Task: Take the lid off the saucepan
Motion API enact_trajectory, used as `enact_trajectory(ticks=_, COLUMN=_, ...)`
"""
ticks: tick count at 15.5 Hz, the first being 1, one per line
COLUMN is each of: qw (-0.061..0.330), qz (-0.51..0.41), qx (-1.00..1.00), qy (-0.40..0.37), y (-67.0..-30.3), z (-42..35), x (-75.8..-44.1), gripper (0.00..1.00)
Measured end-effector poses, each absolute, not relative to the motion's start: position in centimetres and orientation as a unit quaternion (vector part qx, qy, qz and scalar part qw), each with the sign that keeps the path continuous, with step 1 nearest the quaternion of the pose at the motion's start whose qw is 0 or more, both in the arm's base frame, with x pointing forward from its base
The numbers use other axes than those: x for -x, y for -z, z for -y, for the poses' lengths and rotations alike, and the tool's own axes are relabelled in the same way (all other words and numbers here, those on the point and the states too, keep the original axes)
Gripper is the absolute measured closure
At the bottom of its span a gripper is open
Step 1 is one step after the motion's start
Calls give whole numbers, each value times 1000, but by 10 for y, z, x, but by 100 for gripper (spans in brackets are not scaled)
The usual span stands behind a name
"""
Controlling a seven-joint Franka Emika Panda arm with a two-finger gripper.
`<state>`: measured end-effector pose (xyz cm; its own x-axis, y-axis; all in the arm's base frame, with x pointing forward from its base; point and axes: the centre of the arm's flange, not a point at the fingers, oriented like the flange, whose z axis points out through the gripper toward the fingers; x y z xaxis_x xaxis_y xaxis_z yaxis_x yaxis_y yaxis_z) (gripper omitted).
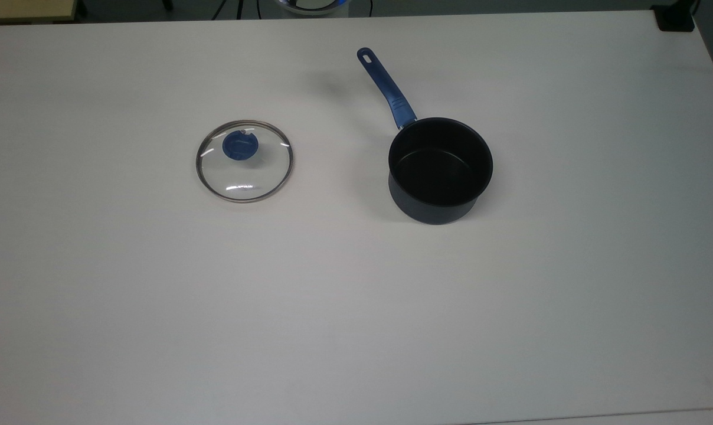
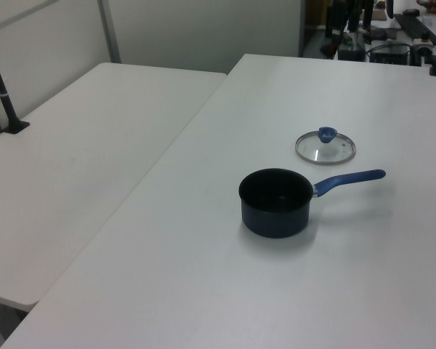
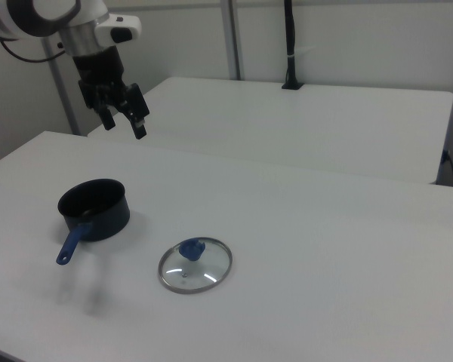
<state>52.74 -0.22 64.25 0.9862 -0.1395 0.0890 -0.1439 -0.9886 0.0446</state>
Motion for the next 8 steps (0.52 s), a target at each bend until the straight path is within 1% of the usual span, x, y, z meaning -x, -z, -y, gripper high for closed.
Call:
enact_trajectory(ticks=4, qw=27, qz=12, qx=-999, qy=-32, y=-632, z=6, x=-533, gripper=0)
enact_trajectory(ticks=8, qw=27, qz=-3, qx=-999, qy=-31, y=-632, z=7, x=-534, gripper=0)
